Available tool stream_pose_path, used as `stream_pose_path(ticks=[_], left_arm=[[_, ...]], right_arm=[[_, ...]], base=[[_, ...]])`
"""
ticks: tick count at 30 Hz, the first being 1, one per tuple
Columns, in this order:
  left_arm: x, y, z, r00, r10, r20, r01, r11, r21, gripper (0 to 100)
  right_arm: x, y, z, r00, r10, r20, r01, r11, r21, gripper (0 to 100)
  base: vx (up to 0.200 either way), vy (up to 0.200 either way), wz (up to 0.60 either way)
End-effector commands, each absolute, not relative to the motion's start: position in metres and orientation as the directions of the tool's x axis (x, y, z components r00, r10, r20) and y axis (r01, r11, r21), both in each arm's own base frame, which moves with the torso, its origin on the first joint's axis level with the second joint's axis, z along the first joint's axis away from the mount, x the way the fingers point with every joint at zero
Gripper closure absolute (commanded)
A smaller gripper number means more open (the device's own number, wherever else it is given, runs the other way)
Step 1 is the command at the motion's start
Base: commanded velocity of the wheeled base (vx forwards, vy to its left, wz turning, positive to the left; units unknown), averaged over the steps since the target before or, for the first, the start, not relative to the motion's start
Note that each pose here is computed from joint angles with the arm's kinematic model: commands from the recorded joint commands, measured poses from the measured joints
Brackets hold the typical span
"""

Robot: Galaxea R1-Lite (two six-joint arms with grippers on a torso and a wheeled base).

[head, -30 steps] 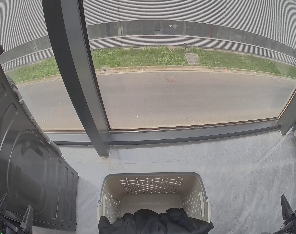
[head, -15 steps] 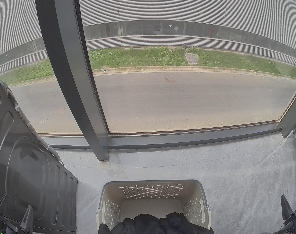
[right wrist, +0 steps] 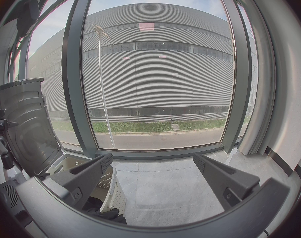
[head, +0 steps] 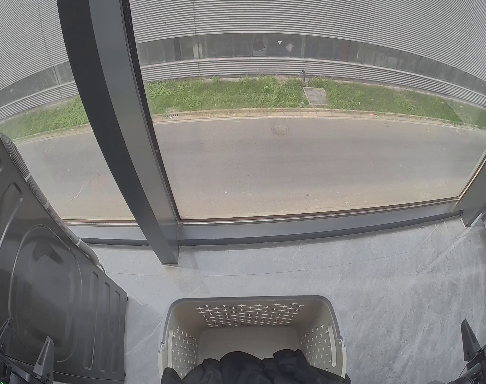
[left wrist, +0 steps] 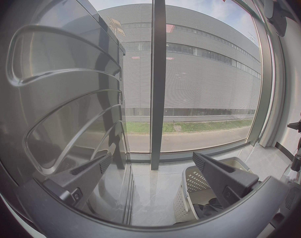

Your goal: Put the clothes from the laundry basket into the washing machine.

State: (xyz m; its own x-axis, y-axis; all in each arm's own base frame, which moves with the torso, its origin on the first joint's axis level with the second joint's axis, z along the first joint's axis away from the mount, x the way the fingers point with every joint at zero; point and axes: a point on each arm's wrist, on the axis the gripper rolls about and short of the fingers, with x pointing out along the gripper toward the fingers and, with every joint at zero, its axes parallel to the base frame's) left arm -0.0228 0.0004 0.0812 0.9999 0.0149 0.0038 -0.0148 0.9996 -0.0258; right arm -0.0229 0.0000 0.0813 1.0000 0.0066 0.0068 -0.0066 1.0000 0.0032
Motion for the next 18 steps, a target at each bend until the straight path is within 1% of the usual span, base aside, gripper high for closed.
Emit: stream_pose_path(ticks=[1,3,18], left_arm=[[-0.0229,0.0004,0.0764,1.000,0.017,0.006,-0.017,1.000,-0.026,0],[-0.0229,0.0004,0.0762,1.000,0.015,0.005,-0.015,1.000,-0.026,0],[-0.0229,0.0004,0.0764,1.000,0.015,0.006,-0.015,1.000,-0.026,0]], right_arm=[[-0.0228,0.0000,0.0761,1.000,0.008,0.006,-0.008,1.000,0.003,0],[-0.0228,0.0000,0.0761,1.000,0.008,0.006,-0.008,1.000,0.003,0],[-0.0228,0.0000,0.0761,1.000,0.008,0.006,-0.008,1.000,0.003,0]], base=[[0.000,0.000,0.00],[0.000,0.000,0.00],[-0.200,0.000,0.00]])
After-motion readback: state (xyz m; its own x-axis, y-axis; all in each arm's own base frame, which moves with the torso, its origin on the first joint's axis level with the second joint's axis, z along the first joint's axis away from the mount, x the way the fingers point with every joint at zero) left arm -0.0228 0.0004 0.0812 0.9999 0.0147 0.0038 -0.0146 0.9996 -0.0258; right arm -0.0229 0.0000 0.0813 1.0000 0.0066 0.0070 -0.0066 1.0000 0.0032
